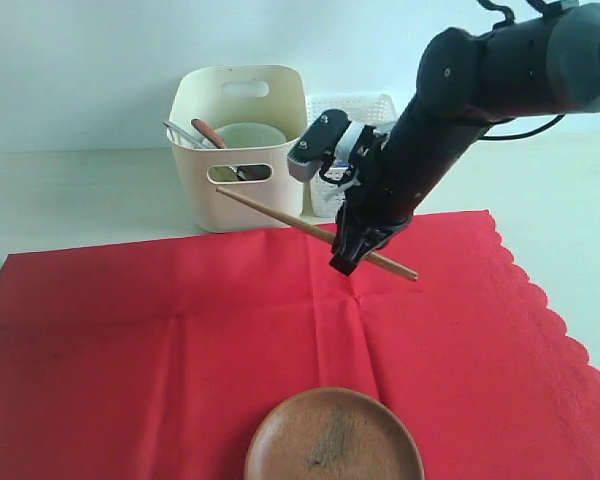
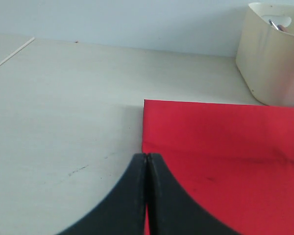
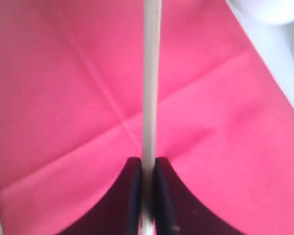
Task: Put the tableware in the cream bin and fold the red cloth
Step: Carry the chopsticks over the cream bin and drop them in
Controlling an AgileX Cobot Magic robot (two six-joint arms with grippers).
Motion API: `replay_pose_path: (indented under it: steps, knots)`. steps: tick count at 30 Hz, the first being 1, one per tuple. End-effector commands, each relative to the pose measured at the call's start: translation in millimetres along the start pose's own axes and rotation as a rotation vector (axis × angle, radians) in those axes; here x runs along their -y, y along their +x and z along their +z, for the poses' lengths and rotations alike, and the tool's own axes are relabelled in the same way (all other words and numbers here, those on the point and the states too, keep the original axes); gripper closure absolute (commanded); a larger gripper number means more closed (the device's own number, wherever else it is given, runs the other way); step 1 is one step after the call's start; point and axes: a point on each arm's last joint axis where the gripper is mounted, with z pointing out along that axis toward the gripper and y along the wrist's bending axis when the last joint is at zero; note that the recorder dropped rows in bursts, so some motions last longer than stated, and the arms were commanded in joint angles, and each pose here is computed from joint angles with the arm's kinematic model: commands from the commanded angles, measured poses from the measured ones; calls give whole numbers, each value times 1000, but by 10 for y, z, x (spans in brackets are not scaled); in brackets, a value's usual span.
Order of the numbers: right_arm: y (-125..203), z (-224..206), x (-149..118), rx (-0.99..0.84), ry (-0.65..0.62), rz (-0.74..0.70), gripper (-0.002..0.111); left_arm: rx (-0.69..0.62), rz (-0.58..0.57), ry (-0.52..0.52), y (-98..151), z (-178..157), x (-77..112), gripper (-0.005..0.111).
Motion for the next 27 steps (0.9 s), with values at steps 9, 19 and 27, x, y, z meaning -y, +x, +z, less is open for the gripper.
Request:
replay_pose_path:
  steps: [9,19,27]
  knots:
    - [-722,-797,12,487,5,26,108,18,7,5,-15,-5,2,106]
    - [-1116,-559,398,609,108,53,108,18,7,5,-15,-5,2,106]
    - [-1293,-184,603,725,142,14,108,18,7,5,-15,-5,2,106]
